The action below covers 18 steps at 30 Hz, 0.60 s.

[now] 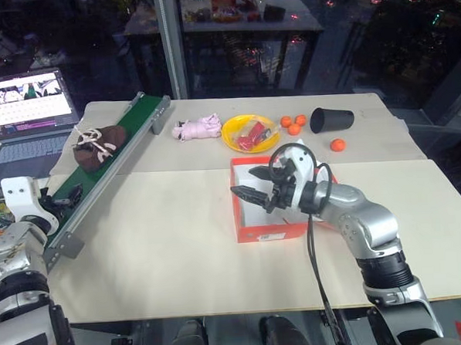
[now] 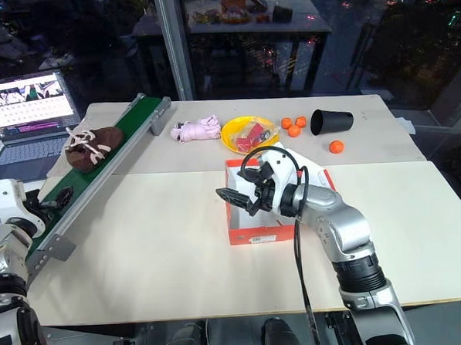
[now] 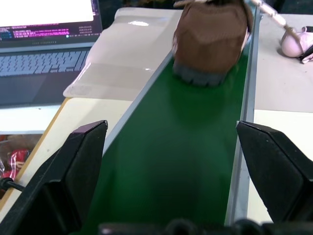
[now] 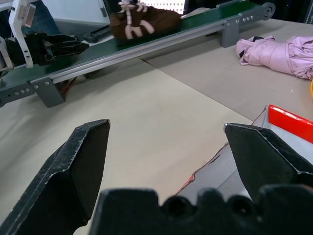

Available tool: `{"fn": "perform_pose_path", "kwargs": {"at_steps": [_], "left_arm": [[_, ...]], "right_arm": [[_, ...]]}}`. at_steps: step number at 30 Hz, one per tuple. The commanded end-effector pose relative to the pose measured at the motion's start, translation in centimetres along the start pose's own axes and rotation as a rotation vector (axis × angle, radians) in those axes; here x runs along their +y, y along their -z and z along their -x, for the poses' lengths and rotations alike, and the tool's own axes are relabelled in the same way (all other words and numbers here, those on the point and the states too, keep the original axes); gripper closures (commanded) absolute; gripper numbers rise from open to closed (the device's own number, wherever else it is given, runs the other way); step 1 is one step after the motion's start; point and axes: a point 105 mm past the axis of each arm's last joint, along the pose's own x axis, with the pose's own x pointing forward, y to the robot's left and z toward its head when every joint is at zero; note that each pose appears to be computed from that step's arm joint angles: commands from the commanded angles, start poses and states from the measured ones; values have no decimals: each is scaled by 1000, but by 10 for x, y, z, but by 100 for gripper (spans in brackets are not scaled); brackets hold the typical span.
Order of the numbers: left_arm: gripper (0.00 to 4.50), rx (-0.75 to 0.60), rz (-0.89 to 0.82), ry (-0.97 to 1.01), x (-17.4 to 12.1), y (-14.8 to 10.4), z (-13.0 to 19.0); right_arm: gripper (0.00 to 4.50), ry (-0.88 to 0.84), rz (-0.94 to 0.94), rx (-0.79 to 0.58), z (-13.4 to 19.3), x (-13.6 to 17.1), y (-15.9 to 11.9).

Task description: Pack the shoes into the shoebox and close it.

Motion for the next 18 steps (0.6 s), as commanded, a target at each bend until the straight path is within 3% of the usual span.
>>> {"fn": "perform_pose_path", "kwargs": {"at_steps": [1, 17, 18], "left_arm": [[0, -48, -21, -12, 10, -16, 3], [0, 25, -33, -68, 32, -10, 9], [26, 27, -21, -58, 31, -9, 8]], "right_arm": [[6, -15, 43, -46, 3, 5, -18], [6, 8, 63, -20, 8, -2, -19], [1, 12, 66, -20, 9, -3, -19]]}}
